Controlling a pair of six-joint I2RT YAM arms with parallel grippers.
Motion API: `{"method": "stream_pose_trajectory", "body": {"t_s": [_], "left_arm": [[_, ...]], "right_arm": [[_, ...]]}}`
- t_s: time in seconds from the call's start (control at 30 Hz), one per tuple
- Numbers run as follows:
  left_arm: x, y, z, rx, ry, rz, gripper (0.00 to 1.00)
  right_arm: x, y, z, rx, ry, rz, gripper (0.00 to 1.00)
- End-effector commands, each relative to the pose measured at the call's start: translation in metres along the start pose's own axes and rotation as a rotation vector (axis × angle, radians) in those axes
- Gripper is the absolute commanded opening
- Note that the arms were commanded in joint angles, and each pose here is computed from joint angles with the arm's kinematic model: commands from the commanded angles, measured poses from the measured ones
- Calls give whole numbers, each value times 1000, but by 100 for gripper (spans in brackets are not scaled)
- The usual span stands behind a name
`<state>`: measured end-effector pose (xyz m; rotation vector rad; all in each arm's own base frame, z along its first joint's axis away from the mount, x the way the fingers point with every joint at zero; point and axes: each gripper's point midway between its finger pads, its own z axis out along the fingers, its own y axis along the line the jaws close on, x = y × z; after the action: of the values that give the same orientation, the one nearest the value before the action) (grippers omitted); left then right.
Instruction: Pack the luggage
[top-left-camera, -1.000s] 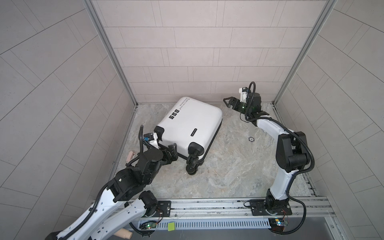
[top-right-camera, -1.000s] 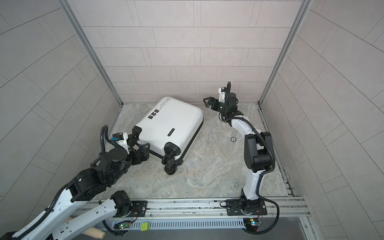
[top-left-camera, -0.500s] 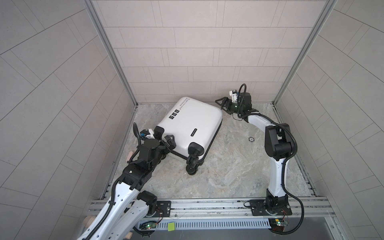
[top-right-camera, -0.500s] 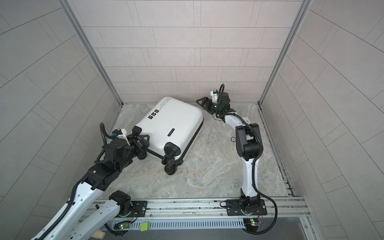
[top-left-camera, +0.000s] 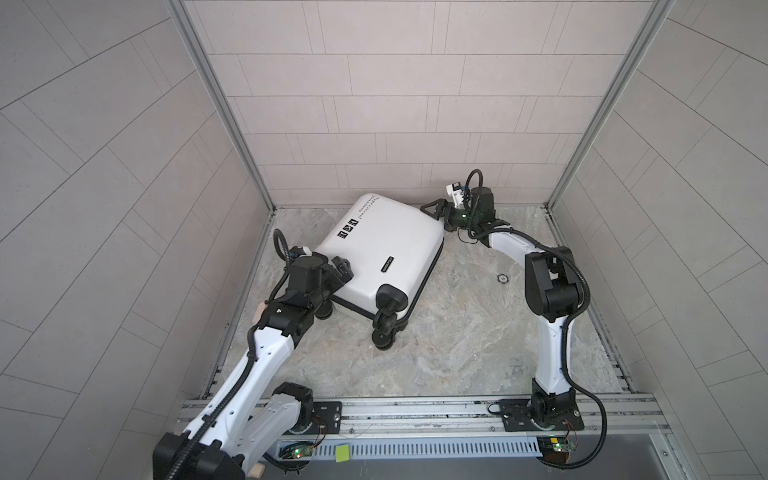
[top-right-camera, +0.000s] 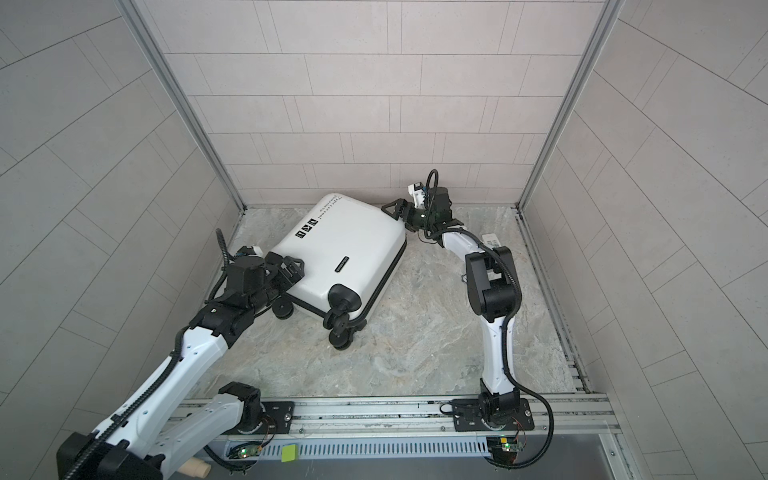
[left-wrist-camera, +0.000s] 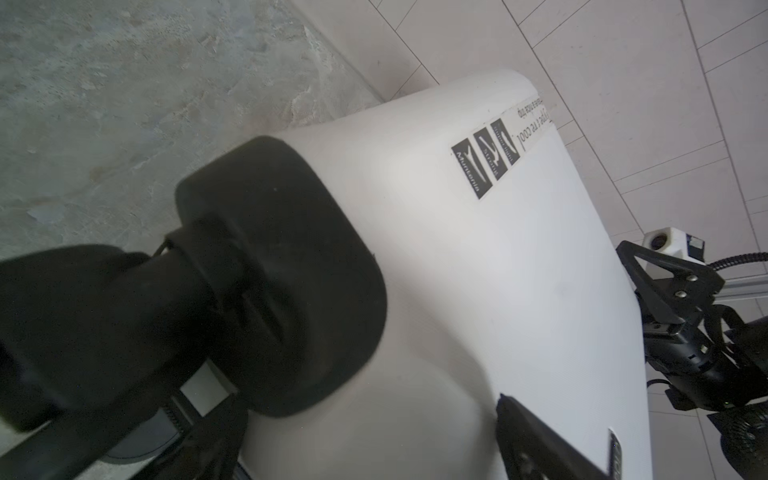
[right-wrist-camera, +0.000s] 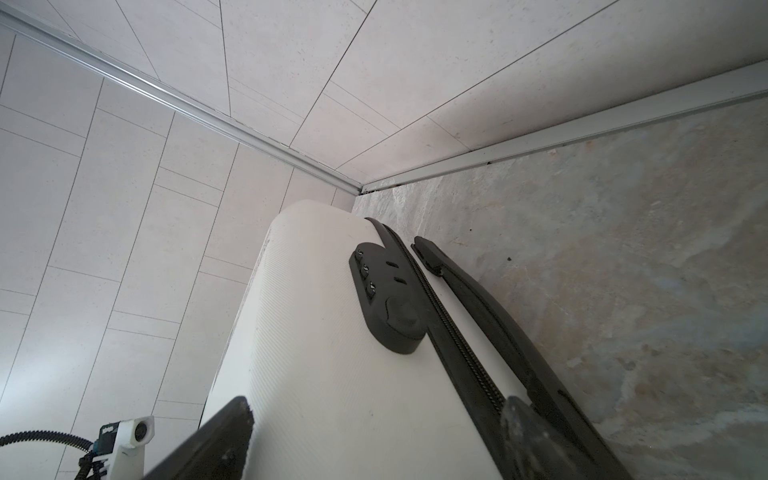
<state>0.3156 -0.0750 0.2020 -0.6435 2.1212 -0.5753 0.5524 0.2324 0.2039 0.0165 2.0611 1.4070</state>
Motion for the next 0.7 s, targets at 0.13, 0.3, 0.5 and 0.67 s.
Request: {"method": "stream_pose_trajectory", "body": {"t_s": [0.13,0.3,0.5,0.67], "left_arm": [[-14,-34,4,105,21,111,100],[-10,-43,10,153,67,163,100],[-9,-47,17,173,99,189,100],[-11,-61,32,216,124,193,100]], "right_arm": [[53,36,-1,-77,113,-55,93],[80,52,-17,-46,178,-126,92],[106,57,-41,13,232,-171,91],[129,48,-61,82,259,-175,91]]}}
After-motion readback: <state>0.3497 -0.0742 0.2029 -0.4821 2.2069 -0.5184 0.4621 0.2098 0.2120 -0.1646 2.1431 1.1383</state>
